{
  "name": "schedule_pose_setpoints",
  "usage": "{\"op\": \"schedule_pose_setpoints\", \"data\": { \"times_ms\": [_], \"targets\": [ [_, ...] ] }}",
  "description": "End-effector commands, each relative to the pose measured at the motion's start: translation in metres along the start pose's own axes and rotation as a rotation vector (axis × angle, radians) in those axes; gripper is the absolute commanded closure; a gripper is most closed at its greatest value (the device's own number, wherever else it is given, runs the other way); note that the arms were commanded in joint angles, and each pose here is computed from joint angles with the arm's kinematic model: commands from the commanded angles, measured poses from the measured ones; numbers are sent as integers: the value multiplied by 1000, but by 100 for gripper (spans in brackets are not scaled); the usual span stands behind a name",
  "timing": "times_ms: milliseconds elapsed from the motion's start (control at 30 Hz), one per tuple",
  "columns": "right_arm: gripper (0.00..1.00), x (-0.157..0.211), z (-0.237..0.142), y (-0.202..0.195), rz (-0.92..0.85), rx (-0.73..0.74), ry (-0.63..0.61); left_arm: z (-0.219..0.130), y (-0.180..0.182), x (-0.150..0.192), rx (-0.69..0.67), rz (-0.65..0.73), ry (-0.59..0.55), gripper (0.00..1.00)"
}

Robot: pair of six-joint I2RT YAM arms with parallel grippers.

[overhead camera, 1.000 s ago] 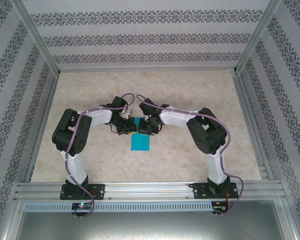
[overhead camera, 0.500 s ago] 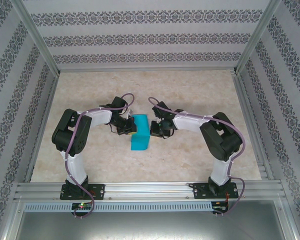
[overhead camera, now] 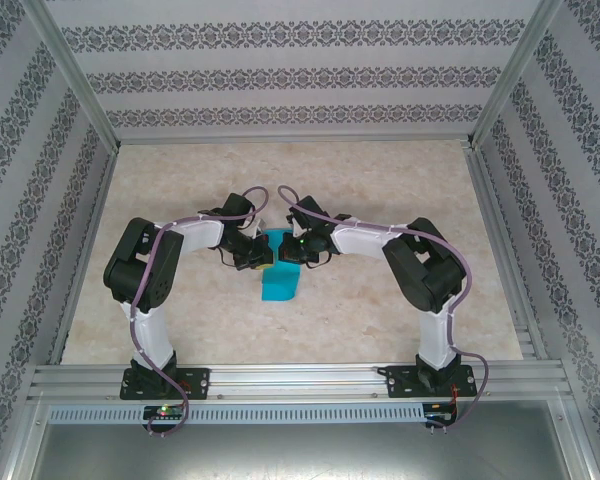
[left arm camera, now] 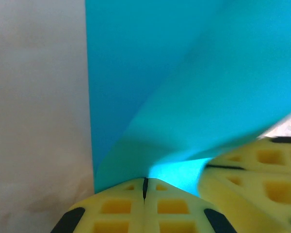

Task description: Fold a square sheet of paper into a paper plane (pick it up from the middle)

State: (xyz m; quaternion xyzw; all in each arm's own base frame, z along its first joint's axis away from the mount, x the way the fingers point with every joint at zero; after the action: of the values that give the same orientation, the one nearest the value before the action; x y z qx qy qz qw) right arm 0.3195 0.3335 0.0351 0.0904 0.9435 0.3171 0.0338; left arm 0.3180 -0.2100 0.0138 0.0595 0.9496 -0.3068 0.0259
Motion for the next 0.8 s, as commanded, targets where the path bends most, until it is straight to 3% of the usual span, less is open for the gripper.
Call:
{"op": "schedule_pose_setpoints", "data": {
  "times_ms": [0,433,533,767],
  "targets": [
    [100,2,8,-5,-12,-9,24,33,88,81,-320,-140,253,100],
    [100,-40,-22,-92,125,99,-100,35,92,90,-326,-147,266,100],
    [100,-53,-39,-89,109,86,-128,35,92,90,-323,-145,266,100],
    [100,-51,-58,-29,15,-84,-144,35,92,90,-322,-146,266,100]
  ]
}}
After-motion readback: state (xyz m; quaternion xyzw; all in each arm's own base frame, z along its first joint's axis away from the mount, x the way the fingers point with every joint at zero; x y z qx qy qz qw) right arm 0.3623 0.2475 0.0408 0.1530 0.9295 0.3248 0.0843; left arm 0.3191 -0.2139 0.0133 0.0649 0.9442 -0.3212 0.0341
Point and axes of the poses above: each hand's point on the last joint's axis, 136 mm out from that joint toward the fingers, its own z axis out along the fingers, its own y axis along the line the jaws close on, x = y × z, the point moved 1 cm from there along -z, back along the fingers, and after that the axes turned 14 degrees about z, right-handed, at the moved point
